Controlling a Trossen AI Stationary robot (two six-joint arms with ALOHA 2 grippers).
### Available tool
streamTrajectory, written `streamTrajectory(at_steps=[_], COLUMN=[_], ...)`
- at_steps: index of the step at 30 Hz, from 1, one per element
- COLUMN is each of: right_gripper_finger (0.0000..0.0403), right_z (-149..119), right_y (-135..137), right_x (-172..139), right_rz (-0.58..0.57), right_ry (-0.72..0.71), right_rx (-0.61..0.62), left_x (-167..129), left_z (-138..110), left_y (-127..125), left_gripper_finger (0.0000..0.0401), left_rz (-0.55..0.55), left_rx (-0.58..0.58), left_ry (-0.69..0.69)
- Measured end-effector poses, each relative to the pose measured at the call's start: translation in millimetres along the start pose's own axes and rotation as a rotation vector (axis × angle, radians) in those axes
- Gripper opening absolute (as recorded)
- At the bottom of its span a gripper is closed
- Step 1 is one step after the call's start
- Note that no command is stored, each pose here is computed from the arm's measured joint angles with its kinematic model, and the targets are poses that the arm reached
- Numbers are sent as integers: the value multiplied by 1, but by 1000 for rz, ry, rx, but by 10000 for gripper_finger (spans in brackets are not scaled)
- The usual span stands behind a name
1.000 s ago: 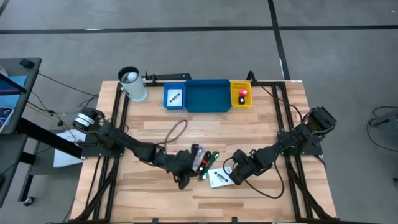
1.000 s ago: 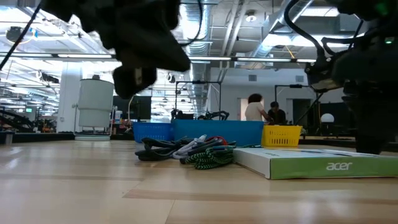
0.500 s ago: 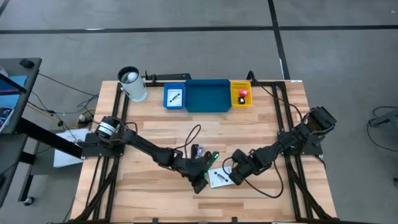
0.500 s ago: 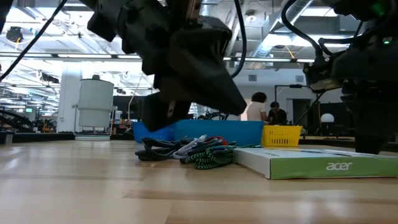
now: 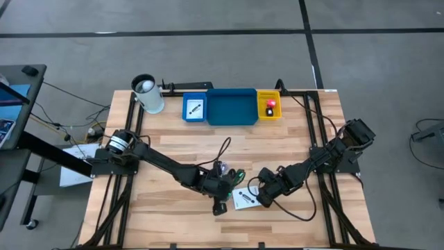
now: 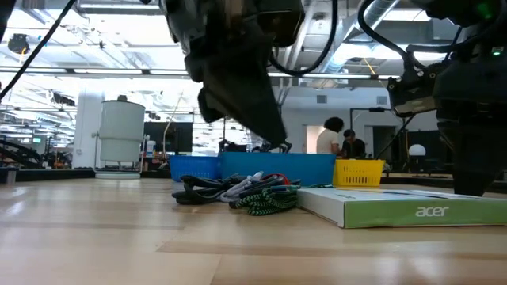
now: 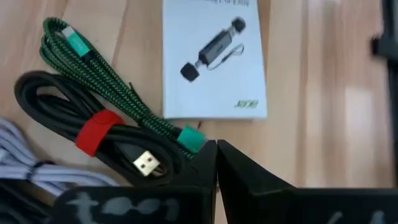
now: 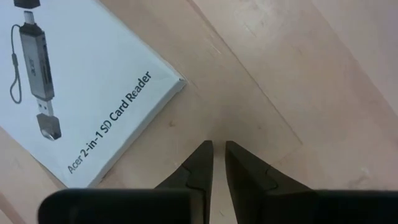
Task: Pick and place items into bin
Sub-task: Put the card reader box into the blue basket
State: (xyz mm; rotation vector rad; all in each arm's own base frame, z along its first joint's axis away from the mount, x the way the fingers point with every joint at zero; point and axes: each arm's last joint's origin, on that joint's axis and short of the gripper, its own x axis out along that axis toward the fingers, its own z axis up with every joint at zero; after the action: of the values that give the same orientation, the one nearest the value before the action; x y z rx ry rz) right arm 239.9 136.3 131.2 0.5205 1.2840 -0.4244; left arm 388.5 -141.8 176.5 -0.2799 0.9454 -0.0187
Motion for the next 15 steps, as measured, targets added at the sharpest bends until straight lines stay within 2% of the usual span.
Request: streamTrajectory(at_steps=[5, 13, 15], right_gripper_finger=[38, 38, 38], right_z=[-1, -1, 0], right_y=[1, 1, 5], right_x=[0, 0, 0], right_rz=[2, 8, 44], right_ry=[0, -3, -16], right_rx=[-3, -6, -11], left_x=[-1, -1, -1], left_z=[2, -1, 0], left_y=[-1, 1, 1], left_gripper_finger=[0, 0, 0], left_rz=[-4, 29, 25], left_rx=[128, 172, 172], left_ry=[-3, 24, 16])
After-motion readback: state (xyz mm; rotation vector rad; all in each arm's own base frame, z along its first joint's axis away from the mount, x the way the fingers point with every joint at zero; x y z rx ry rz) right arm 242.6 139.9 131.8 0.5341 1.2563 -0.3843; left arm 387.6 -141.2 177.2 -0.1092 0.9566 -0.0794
